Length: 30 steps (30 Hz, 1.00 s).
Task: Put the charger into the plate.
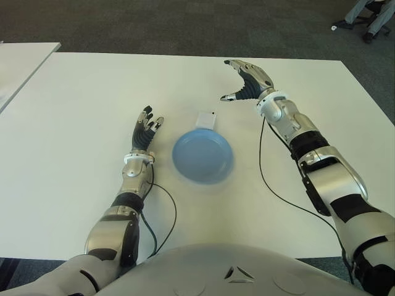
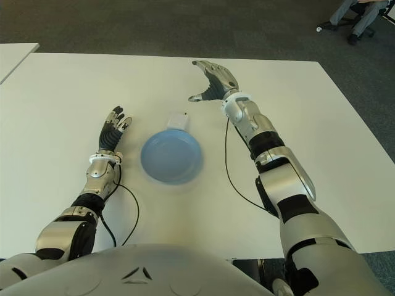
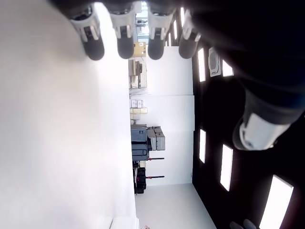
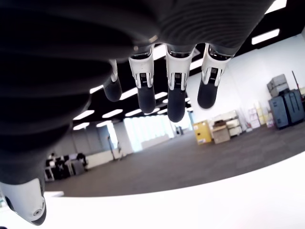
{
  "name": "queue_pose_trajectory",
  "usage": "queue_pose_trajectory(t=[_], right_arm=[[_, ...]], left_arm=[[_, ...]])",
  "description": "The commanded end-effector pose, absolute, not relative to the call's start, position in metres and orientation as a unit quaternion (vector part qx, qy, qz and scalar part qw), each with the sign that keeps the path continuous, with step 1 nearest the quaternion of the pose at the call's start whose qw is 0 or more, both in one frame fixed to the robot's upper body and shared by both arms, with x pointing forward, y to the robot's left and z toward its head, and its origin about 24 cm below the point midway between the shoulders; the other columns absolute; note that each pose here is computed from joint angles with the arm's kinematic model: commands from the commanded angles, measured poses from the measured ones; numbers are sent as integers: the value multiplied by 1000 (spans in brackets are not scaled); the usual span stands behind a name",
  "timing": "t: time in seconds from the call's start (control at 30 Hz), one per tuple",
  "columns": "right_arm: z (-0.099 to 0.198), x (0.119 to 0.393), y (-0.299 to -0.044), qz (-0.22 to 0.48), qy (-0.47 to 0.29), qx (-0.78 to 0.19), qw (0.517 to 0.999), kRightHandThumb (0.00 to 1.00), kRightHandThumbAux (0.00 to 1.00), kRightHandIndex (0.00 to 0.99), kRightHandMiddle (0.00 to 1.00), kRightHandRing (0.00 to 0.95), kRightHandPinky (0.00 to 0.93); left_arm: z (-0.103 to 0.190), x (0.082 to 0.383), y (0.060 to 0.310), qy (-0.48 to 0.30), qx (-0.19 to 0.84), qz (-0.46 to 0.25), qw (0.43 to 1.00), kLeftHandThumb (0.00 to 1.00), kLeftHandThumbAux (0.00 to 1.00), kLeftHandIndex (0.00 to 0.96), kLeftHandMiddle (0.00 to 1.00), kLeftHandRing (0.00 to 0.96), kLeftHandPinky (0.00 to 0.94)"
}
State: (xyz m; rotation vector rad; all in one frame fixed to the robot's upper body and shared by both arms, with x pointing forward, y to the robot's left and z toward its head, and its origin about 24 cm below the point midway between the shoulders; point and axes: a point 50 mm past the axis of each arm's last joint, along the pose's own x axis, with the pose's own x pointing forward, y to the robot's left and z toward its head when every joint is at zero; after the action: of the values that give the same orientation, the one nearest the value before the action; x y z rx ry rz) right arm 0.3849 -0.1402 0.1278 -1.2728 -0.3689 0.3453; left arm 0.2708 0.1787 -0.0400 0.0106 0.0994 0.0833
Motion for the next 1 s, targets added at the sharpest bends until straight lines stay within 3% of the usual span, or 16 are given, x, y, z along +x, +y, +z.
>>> queue_pose_trajectory(t=[0.03, 0.23, 0.63, 1.0], right_arm=[[132, 385, -146, 192, -158, -606, 756, 0, 626, 12, 183, 202, 223], [136, 384, -147, 236, -134, -603, 751, 0, 587, 2, 148, 171, 180], [138, 382, -153, 258, -100, -595, 755, 0, 582, 0, 64, 79, 91], [130, 382, -160, 261, -89, -627, 729, 0, 617, 0, 70, 101, 154]], left_arm=[[-69, 248, 176, 131, -1, 42, 991, 0, 527, 5, 62, 41, 39], [-69, 248, 176, 130, 0, 40, 991, 0, 522, 2, 61, 37, 28], [-69, 248, 175, 130, -3, 35, 991, 0, 510, 8, 72, 47, 35], [-68, 248, 176, 128, -3, 34, 991, 0, 505, 11, 78, 51, 43]])
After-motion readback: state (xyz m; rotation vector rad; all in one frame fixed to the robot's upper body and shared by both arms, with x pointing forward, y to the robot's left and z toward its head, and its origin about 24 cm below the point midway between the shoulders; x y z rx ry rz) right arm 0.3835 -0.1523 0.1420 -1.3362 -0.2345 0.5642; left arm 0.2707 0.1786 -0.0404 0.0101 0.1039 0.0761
